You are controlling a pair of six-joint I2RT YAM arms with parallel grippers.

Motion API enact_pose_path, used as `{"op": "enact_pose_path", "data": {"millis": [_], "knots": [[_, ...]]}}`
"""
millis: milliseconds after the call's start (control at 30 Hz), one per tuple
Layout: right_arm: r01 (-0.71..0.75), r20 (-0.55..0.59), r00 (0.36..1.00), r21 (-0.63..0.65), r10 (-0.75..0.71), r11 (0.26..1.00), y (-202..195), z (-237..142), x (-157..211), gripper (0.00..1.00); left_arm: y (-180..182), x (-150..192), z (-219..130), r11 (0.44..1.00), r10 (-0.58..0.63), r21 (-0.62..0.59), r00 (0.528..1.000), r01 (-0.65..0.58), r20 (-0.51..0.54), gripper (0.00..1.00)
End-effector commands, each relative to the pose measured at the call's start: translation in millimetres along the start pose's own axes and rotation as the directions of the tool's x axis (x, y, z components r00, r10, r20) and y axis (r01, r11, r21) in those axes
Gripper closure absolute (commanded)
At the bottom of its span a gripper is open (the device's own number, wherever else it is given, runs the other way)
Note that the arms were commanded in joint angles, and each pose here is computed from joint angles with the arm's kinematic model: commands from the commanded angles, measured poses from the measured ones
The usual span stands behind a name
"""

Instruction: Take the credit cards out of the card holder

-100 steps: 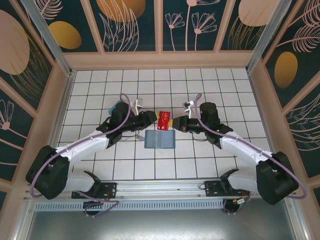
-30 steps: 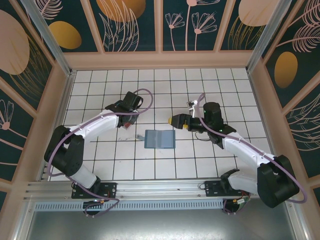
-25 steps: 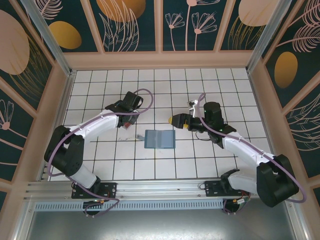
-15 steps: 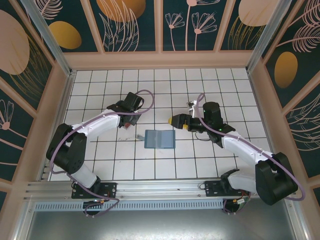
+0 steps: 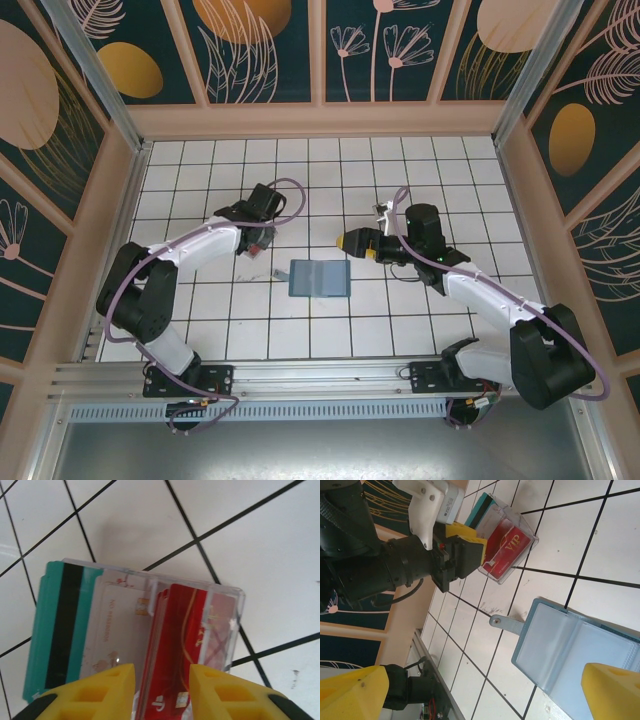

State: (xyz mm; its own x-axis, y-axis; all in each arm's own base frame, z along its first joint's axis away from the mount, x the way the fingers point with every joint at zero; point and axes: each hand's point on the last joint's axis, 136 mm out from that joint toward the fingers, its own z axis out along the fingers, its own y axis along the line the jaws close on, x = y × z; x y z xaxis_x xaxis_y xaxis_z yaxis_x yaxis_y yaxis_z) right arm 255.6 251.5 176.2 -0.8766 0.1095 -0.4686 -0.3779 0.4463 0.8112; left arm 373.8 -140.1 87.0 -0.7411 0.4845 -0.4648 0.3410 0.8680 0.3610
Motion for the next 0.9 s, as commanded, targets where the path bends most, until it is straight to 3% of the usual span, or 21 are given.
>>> {"op": "enact_pose_path", "data": {"millis": [0,167,267,300,433,567,700,767,867], "knots": [[0.029,0.027,0.999,-0.022,-0.028,0.999,8.7,-2.9,-11.1,0.01,12.2,-15.2,-11.2,0.999,-0.046,-0.018,0.998,0.047,0.033,0.58],[0.022,0.059,0.998,0.029,-0.023,0.999,0.8,-5.1,-17.0,0.01,25.0,-33.9,-37.5,0.991,-0.129,-0.014,0.984,0.131,0.121,0.39],[0.018,0.098,0.995,0.097,-0.028,0.995,-8.5,-11.2,-25.7,0.01,37.3,-43.8,-60.3,0.974,-0.221,-0.006,0.955,0.227,0.198,0.06],[0.014,0.114,0.993,0.120,-0.028,0.993,-12.2,-14.7,-29.4,0.01,42.7,-46.4,-69.1,0.963,-0.261,-0.003,0.938,0.268,0.228,0.02],[0.005,0.179,0.983,0.213,-0.044,0.977,-25.6,-29.8,-43.1,0.01,65.7,-44.6,-94.6,0.906,-0.399,-0.013,0.861,0.424,0.315,0.02],[-0.014,0.260,0.961,0.368,-0.088,0.930,-48.6,-51.5,-60.3,0.01,82.4,-32.9,-109.5,0.812,-0.551,0.021,0.755,0.583,0.356,0.01],[-0.074,0.324,0.938,0.530,-0.121,0.845,-80.2,-77.7,-74.3,0.01,101.3,-7.4,-118.5,0.670,-0.679,0.013,0.606,0.742,0.414,0.01],[-0.106,0.351,0.926,0.593,-0.138,0.798,-95.2,-91.6,-79.0,0.01,107.4,8.7,-118.1,0.623,-0.700,-0.002,0.559,0.782,0.445,0.01],[-0.146,0.397,0.898,0.675,-0.190,0.723,-116.1,-115.1,-87.9,0.01,120.6,47.8,-110.7,0.504,-0.723,-0.065,0.462,0.861,0.514,0.01]]}}
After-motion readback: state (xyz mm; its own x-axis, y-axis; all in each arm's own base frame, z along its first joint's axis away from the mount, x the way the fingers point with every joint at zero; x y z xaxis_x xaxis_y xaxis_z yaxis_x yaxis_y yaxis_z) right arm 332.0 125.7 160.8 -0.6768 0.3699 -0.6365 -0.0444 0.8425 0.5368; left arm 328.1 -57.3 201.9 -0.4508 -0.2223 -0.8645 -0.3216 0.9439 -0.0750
